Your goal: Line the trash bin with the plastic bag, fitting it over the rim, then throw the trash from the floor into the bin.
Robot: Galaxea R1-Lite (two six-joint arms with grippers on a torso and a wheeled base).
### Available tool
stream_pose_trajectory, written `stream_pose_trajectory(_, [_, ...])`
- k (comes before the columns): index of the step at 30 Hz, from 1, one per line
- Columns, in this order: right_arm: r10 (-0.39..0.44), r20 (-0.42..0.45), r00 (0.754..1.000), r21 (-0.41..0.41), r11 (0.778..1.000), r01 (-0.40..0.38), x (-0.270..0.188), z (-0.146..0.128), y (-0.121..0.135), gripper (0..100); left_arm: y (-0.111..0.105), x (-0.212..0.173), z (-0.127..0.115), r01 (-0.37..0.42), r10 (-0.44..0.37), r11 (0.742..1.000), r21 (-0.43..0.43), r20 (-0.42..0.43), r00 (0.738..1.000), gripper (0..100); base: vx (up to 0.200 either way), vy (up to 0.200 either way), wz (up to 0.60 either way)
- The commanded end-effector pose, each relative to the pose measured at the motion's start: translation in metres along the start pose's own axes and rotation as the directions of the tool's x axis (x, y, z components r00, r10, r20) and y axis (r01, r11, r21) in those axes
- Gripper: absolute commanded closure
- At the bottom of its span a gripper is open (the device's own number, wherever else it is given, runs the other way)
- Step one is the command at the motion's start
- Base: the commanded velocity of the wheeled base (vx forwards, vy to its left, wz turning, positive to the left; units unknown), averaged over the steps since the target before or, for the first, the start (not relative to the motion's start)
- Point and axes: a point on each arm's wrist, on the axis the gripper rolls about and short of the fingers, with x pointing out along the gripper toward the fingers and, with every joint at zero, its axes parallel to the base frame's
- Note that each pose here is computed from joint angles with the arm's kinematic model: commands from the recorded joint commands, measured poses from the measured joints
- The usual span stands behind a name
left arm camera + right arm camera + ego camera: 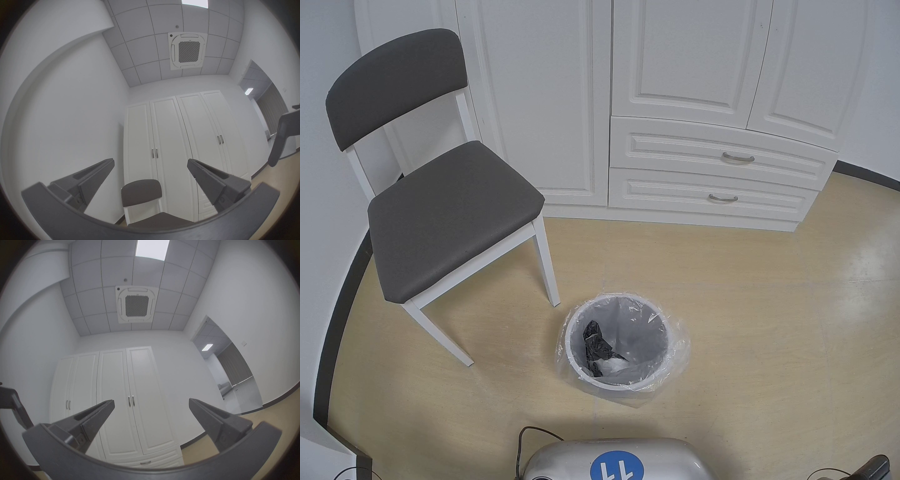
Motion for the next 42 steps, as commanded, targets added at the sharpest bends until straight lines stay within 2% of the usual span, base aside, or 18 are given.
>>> stream_pose_trajectory(1, [-0.034, 0.095, 0.995, 0.020, 0.999, 0.032, -0.033, 0.011, -0.009, 0, 0.002, -0.027, 0.008, -0.027, 0.027, 1.000, 0.011, 0.039, 0.999, 0, 0.000, 0.000, 0.00])
stream_pose_trajectory(7, [-0.124, 0.057, 0.991, 0.019, 0.992, 0.123, -0.031, -0.003, -0.010, 0, -0.001, -0.062, -0.006, -0.021, 0.023, 0.999, 0.033, -0.033, 0.999, 0, 0.000, 0.000, 0.00])
stream_pose_trajectory(11, [-0.127, -0.031, 0.991, -0.024, 0.992, 0.126, -0.027, -0.033, -0.010, 0, -0.002, -0.076, -0.021, -0.014, 0.016, 0.999, 0.035, -0.068, 0.998, 0, 0.000, 0.000, 0.00])
stream_pose_trajectory(13, [-0.143, -0.113, 0.983, -0.054, 0.989, 0.137, -0.026, -0.065, -0.012, 0, -0.007, -0.080, -0.040, -0.020, 0.023, 0.999, 0.030, -0.120, 0.992, 0, 0.000, 0.000, 0.00])
stream_pose_trajectory(15, [-0.149, -0.141, 0.979, -0.059, 0.988, 0.141, -0.027, -0.093, -0.014, 0, -0.011, -0.085, -0.059, -0.018, 0.022, 1.000, 0.025, -0.160, 0.987, 0, 0.000, 0.000, 0.00])
stream_pose_trajectory(16, [-0.149, -0.141, 0.979, -0.059, 0.988, 0.141, -0.027, -0.093, -0.014, 0, -0.011, -0.085, -0.059, -0.018, 0.022, 1.000, 0.025, -0.160, 0.987, 0, 0.000, 0.000, 0.00])
stream_pose_trajectory(18, [-0.139, -0.141, 0.980, -0.077, 0.989, 0.129, -0.034, -0.131, -0.018, 0, -0.017, -0.085, -0.103, 0.001, 0.009, 0.999, 0.033, -0.290, 0.957, 0, 0.000, 0.000, 0.00])
stream_pose_trajectory(23, [-0.083, -0.229, 0.970, -0.119, 0.991, 0.056, -0.054, -0.181, -0.026, 0, -0.026, -0.093, -0.168, 0.022, -0.007, 0.999, 0.029, -0.429, 0.903, 0, 0.000, 0.000, 0.00])
stream_pose_trajectory(28, [-0.096, -0.321, 0.942, -0.140, 0.989, 0.053, -0.058, -0.193, -0.028, 0, -0.032, -0.111, -0.220, 0.043, -0.019, 0.999, 0.032, -0.535, 0.844, 0, 0.000, 0.000, 0.00])
stream_pose_trajectory(30, [-0.109, -0.366, 0.924, -0.160, 0.986, 0.053, -0.060, -0.198, -0.029, 0, -0.033, -0.119, -0.232, 0.048, -0.025, 0.999, 0.020, -0.624, 0.781, 0, 0.000, 0.000, 0.00])
stream_pose_trajectory(31, [-0.110, -0.373, 0.921, -0.163, 0.985, 0.052, -0.060, -0.199, -0.029, 0, -0.033, -0.120, -0.233, 0.048, -0.027, 0.999, 0.016, -0.633, 0.774, 0, 0.000, 0.000, 0.00])
stream_pose_trajectory(32, [-0.124, -0.415, 0.901, -0.182, 0.982, 0.051, -0.062, -0.203, -0.030, 0, -0.034, -0.125, -0.239, 0.047, -0.033, 0.999, 0.002, -0.692, 0.721, 0, 0.000, 0.000, 0.00])
stream_pose_trajectory(33, [-0.128, -0.424, 0.897, -0.187, 0.981, 0.051, -0.063, -0.204, -0.031, 0, -0.034, -0.126, -0.240, 0.040, -0.033, 0.999, -0.006, -0.694, 0.719, 0, 0.000, 0.000, 0.00])
stream_pose_trajectory(34, [-0.149, -0.471, 0.870, -0.203, 0.977, 0.057, -0.066, -0.210, -0.032, 0, -0.034, -0.126, -0.240, 0.031, -0.033, 0.999, -0.015, -0.700, 0.714, 0, 0.000, 0.000, 0.00])
stream_pose_trajectory(35, [-0.151, -0.475, 0.867, -0.205, 0.977, 0.058, -0.066, -0.210, -0.032, 0, -0.034, -0.126, -0.240, 0.030, -0.033, 0.999, -0.017, -0.700, 0.714, 0, 0.000, 0.000, 0.00])
stream_pose_trajectory(38, [-0.216, -0.567, 0.795, -0.241, 0.966, 0.091, -0.074, -0.221, -0.036, 0, -0.034, -0.126, -0.239, 0.035, -0.034, 0.999, -0.013, -0.706, 0.707, 0, 0.000, 0.000, 0.00])
stream_pose_trajectory(40, [-0.226, -0.581, 0.782, -0.244, 0.965, 0.097, -0.075, -0.223, -0.037, 0, -0.034, -0.126, -0.239, 0.037, -0.034, 0.999, -0.011, -0.706, 0.707, 0, 0.000, 0.000, 0.00])
stream_pose_trajectory(42, [-0.247, -0.608, 0.754, -0.254, 0.961, 0.110, -0.078, -0.226, -0.038, 0, -0.034, -0.127, -0.241, 0.014, -0.059, 0.998, -0.069, -0.710, 0.702, 0, 0.000, 0.000, 0.00])
